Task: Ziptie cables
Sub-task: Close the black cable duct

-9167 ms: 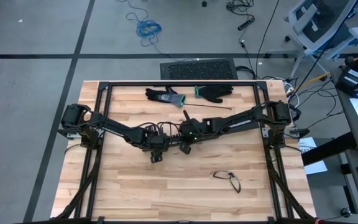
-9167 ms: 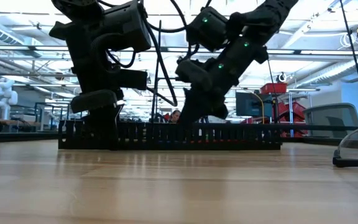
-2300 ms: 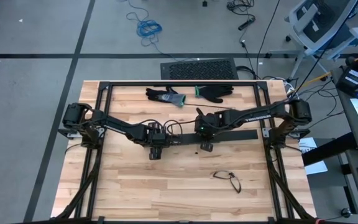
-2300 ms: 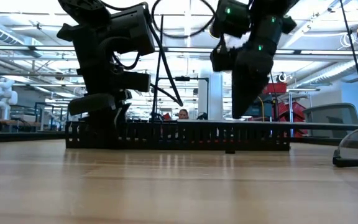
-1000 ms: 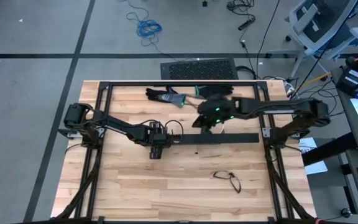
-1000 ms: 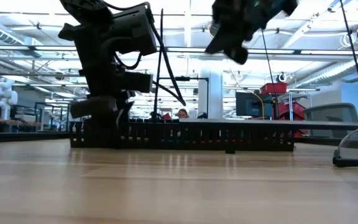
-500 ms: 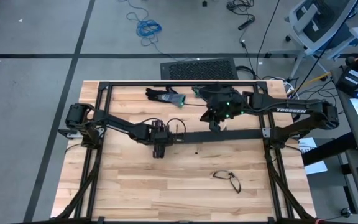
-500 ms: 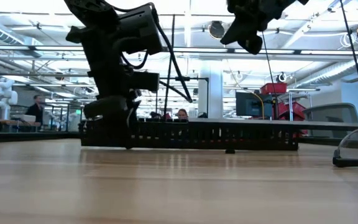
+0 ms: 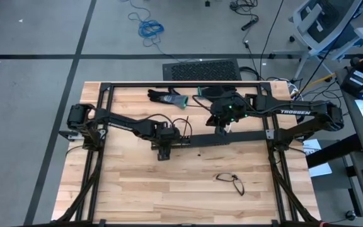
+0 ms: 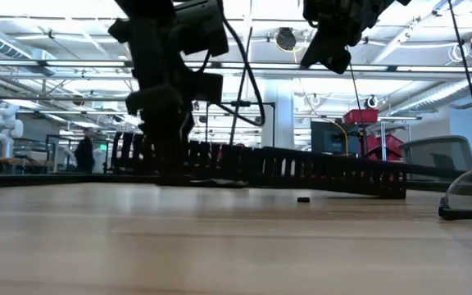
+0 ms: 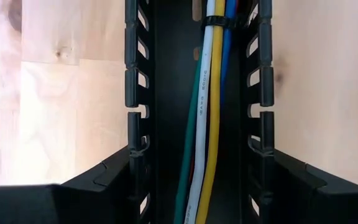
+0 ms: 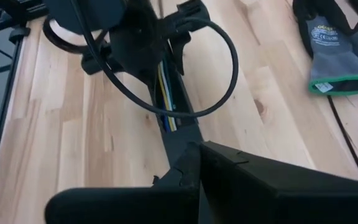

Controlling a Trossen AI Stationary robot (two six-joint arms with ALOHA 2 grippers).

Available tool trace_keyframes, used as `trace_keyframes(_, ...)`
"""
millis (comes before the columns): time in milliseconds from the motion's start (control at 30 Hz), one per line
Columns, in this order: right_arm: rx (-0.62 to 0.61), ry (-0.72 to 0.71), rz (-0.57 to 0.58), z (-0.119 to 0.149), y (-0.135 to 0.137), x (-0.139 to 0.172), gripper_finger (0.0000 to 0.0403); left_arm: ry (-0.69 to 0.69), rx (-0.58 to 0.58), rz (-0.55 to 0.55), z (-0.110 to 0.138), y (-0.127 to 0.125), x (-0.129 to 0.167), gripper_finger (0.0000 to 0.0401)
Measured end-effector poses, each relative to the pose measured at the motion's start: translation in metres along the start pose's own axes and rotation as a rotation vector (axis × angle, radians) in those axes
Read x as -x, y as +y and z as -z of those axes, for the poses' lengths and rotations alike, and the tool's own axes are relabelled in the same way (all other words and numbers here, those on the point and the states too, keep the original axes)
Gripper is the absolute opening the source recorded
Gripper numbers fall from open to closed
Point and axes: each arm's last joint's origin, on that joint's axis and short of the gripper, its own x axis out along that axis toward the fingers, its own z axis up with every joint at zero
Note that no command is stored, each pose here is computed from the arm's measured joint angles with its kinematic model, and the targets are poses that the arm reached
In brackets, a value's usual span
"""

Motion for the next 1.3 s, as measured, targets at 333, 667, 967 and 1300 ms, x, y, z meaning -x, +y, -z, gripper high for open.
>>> trace_keyframes(333, 0.015, 0.010, 0.000, 0.001, 0.000, 0.000, 0.0000, 0.068, -0.010, 0.051, 0.005, -0.002, 0.000, 0.0258)
trace_keyframes(667, 0.014, 0.005, 0.005, 0.000, 0.000, 0.000, 0.0000, -0.016, 0.022, -0.022, -0.002, 0.000, 0.000, 0.0258)
trace_keyframes(967, 0.012, -0.003, 0.053, 0.000, -0.001, 0.000, 0.0000, 0.045, 0.078, 0.052, 0.002, 0.019, -0.001, 0.0269)
trace_keyframes(1300, 0.016, 0.016, 0.057, 0.001, -0.002, -0.004, 0.0000, 0.136, 0.091, 0.142, 0.001, 0.042, 0.012, 0.0394)
